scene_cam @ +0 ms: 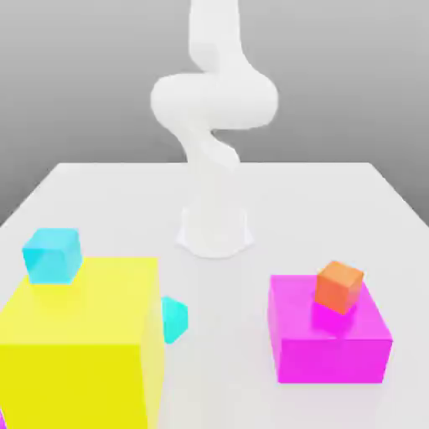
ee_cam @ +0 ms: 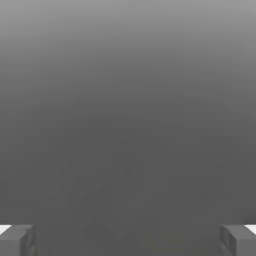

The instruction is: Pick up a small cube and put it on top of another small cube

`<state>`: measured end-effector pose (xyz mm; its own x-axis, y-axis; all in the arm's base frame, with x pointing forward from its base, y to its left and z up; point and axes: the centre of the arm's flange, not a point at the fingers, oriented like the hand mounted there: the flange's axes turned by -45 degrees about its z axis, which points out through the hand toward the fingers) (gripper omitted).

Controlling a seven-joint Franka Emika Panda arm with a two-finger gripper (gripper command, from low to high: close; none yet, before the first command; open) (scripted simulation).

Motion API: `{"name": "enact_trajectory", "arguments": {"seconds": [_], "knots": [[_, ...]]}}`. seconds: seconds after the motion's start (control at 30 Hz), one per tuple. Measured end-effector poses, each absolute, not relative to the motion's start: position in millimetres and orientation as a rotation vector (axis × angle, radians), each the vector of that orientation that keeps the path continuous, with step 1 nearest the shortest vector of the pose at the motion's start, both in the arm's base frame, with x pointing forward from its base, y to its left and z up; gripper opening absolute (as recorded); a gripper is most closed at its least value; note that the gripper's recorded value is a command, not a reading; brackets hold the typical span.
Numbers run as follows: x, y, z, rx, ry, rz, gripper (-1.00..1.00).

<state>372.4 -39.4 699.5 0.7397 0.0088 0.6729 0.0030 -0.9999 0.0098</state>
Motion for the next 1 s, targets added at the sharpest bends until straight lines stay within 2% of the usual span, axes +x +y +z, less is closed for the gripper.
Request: {"name": "enact_trajectory", "arguments": {"seconds": [0.07, 0.2, 0.37, 0.57, 0.73, 0.83, 1.0], "knots": [[394, -72, 674, 2.946, 0.051, 1.009, 0.0], [423, -127, 596, 3.001, 0.167, 0.705, 0.0], [431, -191, 491, 3.067, 0.331, 0.317, 0.0], [397, -250, 361, 3.145, 0.527, -0.149, 0.0], [323, -258, 236, 3.226, 0.564, -0.567, 0.0], [313, -233, 208, 3.229, 0.468, -0.607, 0.0], [316, -200, 199, 3.214, 0.21, -0.512, 0.0]]}}
